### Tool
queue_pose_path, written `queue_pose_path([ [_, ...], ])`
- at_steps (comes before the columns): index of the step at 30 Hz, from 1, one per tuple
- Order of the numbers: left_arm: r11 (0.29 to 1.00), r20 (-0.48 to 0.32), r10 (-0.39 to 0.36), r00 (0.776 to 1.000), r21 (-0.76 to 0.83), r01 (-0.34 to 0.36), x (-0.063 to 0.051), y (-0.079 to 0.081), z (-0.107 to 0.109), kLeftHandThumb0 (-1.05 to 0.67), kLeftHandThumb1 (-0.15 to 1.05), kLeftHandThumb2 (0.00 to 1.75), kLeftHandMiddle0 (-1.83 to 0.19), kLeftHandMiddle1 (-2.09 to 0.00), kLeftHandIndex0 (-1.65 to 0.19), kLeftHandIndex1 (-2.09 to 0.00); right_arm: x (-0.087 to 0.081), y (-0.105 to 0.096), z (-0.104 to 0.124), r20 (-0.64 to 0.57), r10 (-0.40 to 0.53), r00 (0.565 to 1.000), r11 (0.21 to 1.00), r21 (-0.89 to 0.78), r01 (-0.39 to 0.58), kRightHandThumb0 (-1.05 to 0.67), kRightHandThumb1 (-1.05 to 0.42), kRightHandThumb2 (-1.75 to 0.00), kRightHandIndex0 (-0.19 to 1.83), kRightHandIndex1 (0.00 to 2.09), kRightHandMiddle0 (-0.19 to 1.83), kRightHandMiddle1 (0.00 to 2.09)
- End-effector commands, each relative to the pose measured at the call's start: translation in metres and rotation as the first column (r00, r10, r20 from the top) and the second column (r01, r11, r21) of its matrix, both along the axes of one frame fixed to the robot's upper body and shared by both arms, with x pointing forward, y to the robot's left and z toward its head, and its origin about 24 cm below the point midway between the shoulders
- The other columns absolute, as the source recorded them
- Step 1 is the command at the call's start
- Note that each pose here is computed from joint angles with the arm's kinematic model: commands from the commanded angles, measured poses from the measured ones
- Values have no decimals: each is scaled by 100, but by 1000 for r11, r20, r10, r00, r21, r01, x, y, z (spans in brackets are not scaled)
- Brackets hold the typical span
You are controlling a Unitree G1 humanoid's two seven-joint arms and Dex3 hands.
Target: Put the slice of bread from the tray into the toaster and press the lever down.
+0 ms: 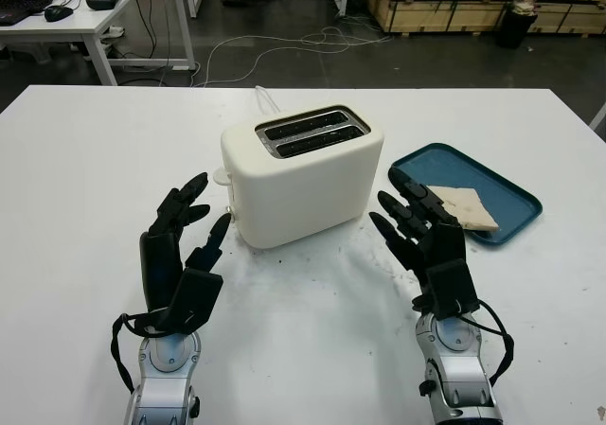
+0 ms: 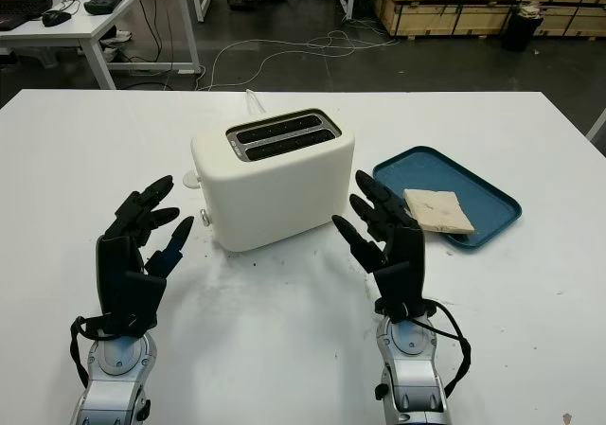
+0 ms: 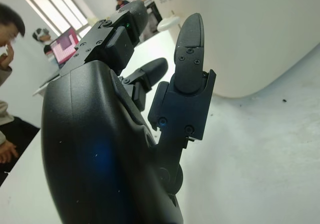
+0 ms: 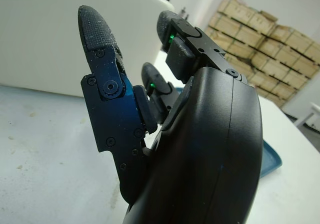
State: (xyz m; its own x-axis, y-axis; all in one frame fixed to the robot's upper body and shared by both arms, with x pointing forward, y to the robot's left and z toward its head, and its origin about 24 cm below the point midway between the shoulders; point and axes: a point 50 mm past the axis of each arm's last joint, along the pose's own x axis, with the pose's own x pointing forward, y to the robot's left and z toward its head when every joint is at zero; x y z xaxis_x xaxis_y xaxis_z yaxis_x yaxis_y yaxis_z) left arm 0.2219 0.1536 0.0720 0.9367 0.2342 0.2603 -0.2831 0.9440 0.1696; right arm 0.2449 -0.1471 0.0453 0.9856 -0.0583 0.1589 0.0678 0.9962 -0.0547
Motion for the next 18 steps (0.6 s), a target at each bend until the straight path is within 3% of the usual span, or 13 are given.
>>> queue_pose_path([
  [1,1000,20,-11,1000,-6,11,1,-2,1,-44,92,23,-27,-105,-52,-27,3,0,3,6,-4,1000,1000,9,4,-61,-85,0,70,1,64,0],
  [14,1000,21,-21,1000,-4,21,2,-5,2,-47,92,20,-30,-108,-53,-29,0,0,6,12,11,1000,1000,3,-11,-63,-85,0,70,0,65,0],
  [18,1000,22,-26,999,-1,26,2,-6,2,-49,92,21,-30,-108,-53,-29,-6,-7,16,108,12,994,998,-69,-5,-61,-83,0,69,0,65,0],
])
